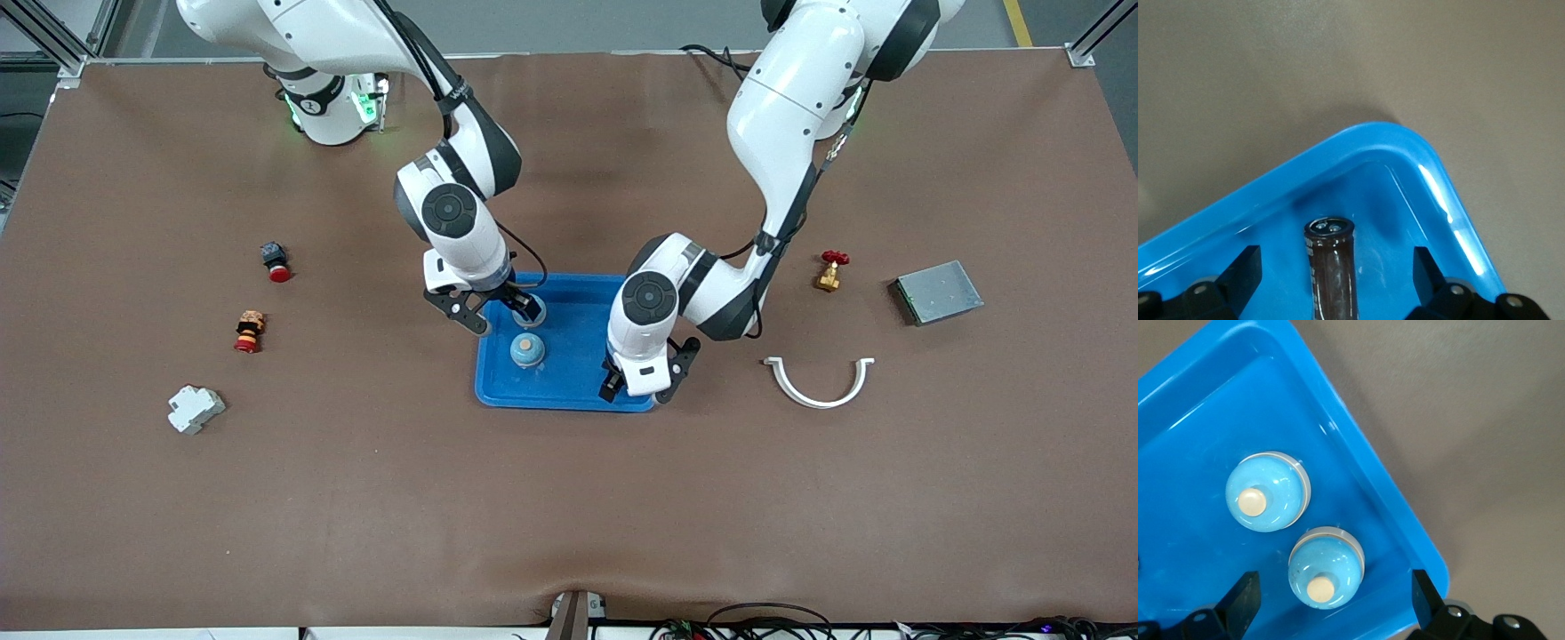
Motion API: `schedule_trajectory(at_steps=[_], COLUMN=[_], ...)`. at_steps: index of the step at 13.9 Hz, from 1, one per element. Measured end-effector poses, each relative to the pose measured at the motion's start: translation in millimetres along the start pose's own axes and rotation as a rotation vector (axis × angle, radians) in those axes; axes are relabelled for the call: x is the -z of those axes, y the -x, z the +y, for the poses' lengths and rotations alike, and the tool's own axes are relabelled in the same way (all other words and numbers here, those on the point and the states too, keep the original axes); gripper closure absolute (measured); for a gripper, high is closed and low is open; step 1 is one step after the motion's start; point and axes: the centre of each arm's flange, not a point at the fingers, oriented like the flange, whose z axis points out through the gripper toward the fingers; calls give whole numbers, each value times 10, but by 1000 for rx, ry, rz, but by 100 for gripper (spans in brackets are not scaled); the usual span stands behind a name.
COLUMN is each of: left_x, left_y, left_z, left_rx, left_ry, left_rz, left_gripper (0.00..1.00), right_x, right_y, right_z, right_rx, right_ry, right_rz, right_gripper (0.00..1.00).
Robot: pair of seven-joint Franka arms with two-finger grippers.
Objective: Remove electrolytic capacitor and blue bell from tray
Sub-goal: 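Grasp the capacitor with the left gripper while the right gripper grasps a bell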
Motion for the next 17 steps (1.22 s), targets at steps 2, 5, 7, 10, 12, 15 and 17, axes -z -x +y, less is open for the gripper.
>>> schedule_trajectory(at_steps=[2, 5, 7, 10, 12, 15, 17], left_x=[1, 5, 8, 11, 12, 14, 15], left_y=[0, 0, -1, 0, 0, 0, -1], left_z=[3, 10, 14, 17, 18, 20, 20], left_rx=[0, 0, 0, 11, 14, 15, 15], left_ry=[3, 9, 13, 16, 17, 18, 18], left_rz=[0, -1, -1, -1, -1, -1, -1], left_gripper=[0, 0, 0, 0, 4, 34, 42], right_x=[-135, -279, -320, -373, -419, -466, -507], right_y=[51, 80, 108, 150, 158, 162, 167], right_z=[-16, -17, -26, -44, -55, -75, -86], right_rx=[-7, -7, -12, -29, -30, -29, -27], right_ry=[-4, 0, -1, -1, 1, 0, -1], right_rz=[5, 7, 5, 6, 6, 7, 9], right_gripper=[0, 0, 0, 0, 0, 0, 0])
